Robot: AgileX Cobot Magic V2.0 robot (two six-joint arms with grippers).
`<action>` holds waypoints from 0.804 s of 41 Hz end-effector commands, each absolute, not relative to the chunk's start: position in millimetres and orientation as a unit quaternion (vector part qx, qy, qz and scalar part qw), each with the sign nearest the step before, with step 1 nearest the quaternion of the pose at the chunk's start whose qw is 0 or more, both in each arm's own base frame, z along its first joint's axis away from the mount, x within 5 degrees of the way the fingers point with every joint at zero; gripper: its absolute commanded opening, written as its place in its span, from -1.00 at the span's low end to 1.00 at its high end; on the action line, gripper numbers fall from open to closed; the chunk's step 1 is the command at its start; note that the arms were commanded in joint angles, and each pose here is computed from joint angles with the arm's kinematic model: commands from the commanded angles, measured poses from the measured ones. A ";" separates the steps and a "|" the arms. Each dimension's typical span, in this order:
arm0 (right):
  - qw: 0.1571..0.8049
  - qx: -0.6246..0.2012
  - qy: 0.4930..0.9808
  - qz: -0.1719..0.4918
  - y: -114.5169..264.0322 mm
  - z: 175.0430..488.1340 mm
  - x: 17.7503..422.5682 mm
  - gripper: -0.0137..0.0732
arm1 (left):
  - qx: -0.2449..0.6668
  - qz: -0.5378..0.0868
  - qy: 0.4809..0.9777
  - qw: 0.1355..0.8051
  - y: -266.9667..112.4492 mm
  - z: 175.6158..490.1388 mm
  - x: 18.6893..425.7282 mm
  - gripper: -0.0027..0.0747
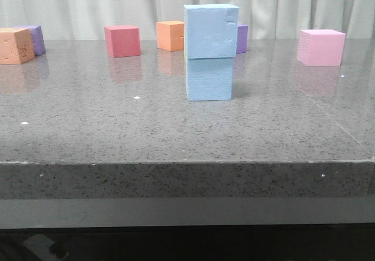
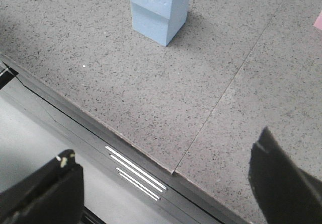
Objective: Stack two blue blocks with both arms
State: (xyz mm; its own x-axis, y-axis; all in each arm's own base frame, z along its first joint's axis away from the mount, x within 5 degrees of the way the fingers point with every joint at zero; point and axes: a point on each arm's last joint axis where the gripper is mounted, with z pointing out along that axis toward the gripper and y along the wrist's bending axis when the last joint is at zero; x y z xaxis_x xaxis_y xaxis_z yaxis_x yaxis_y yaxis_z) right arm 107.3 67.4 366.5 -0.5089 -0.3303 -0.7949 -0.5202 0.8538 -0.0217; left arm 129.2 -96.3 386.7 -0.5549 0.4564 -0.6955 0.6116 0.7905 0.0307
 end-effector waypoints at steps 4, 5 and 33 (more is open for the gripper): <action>0.468 -0.244 0.841 0.119 67.8 378.4 108.8 0.84 | 0.268 -0.138 0.859 0.413 -74.3 378.9 100.6 0.62; 0.467 -0.244 0.841 0.120 67.8 378.3 108.7 0.84 | 0.267 -0.140 0.858 0.416 -72.2 376.7 97.7 0.62; 0.464 -0.244 0.843 0.118 68.0 375.5 109.0 -0.08 | 0.261 -0.154 0.838 0.453 -60.1 363.7 81.7 -0.59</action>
